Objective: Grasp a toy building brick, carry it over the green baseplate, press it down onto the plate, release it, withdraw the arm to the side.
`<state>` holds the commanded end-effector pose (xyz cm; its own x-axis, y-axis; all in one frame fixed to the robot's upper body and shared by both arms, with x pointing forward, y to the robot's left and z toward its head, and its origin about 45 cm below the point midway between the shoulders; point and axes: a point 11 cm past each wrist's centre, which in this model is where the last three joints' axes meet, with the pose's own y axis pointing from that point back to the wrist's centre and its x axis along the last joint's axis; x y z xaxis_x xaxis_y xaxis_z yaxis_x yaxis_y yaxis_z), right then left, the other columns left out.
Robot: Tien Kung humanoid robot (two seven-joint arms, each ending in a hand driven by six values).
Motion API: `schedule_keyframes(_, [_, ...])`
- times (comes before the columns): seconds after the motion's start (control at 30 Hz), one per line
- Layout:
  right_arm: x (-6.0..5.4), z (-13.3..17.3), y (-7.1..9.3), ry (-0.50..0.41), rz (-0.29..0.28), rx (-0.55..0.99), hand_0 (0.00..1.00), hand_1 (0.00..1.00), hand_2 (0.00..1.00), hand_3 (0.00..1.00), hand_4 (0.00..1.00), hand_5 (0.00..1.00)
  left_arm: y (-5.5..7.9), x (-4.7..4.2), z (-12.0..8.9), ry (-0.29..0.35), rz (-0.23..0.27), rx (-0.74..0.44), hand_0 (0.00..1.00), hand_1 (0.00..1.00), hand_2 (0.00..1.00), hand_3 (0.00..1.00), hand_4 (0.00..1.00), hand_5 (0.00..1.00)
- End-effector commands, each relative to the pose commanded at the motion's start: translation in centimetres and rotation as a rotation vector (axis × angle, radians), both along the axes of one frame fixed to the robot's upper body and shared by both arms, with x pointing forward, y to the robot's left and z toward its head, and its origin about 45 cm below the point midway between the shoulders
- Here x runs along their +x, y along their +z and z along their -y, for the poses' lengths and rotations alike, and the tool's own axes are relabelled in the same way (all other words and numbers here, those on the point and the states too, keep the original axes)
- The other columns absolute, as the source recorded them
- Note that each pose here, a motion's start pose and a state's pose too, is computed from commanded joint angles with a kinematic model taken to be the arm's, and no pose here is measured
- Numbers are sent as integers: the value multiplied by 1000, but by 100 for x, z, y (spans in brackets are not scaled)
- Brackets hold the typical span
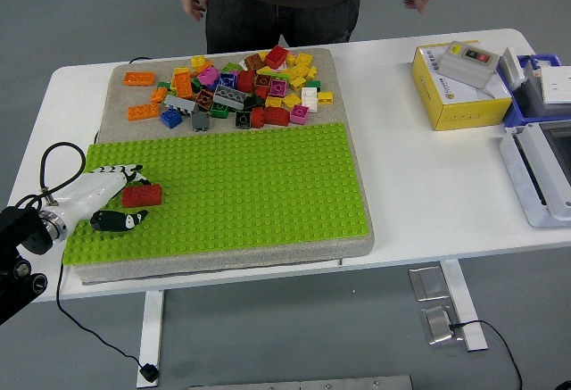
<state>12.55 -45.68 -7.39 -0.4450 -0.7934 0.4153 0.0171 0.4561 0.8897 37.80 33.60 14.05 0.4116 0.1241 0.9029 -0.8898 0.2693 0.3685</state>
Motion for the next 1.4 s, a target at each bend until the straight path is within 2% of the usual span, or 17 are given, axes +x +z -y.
schedule_keyframes(0.23, [3,-1,0,1,0,0,645,600,561,696,414,985,2,14,3,0,-1,-10,997,998,977,735,673,293])
schedule_keyframes(0.27, [3,-1,0,1,0,0,645,600,560,696,414,986,5,17,6,0,0,-12,991,998,969,712,629,301])
schedule_keyframes(0.43, [5,-1,1,2,0,0,645,600,560,696,414,986,16,32,19,0,4,-21,991,998,969,712,629,301])
schedule_keyframes(0.47, [5,-2,1,2,0,0,644,600,561,696,413,984,18,35,22,0,5,-23,988,998,963,688,597,303])
schedule_keyframes(0.63, [4,-2,0,3,0,0,644,600,561,696,413,984,28,48,38,-4,9,-28,988,998,963,688,597,303])
schedule_keyframes(0.67, [3,-2,0,4,-1,0,645,600,561,695,413,985,28,49,41,-4,9,-28,982,993,958,665,569,295])
schedule_keyframes(1.03, [-5,1,-1,5,-3,0,644,600,560,695,413,985,14,44,48,-6,8,-38,977,990,947,637,560,300])
schedule_keyframes(1.07, [-4,1,-1,5,-3,0,644,600,561,695,413,985,14,43,49,-6,8,-40,974,987,943,609,541,289])
schedule_keyframes(1.4, [2,4,2,4,0,0,644,600,561,696,413,984,61,54,45,-5,19,-54,972,982,940,606,569,299])
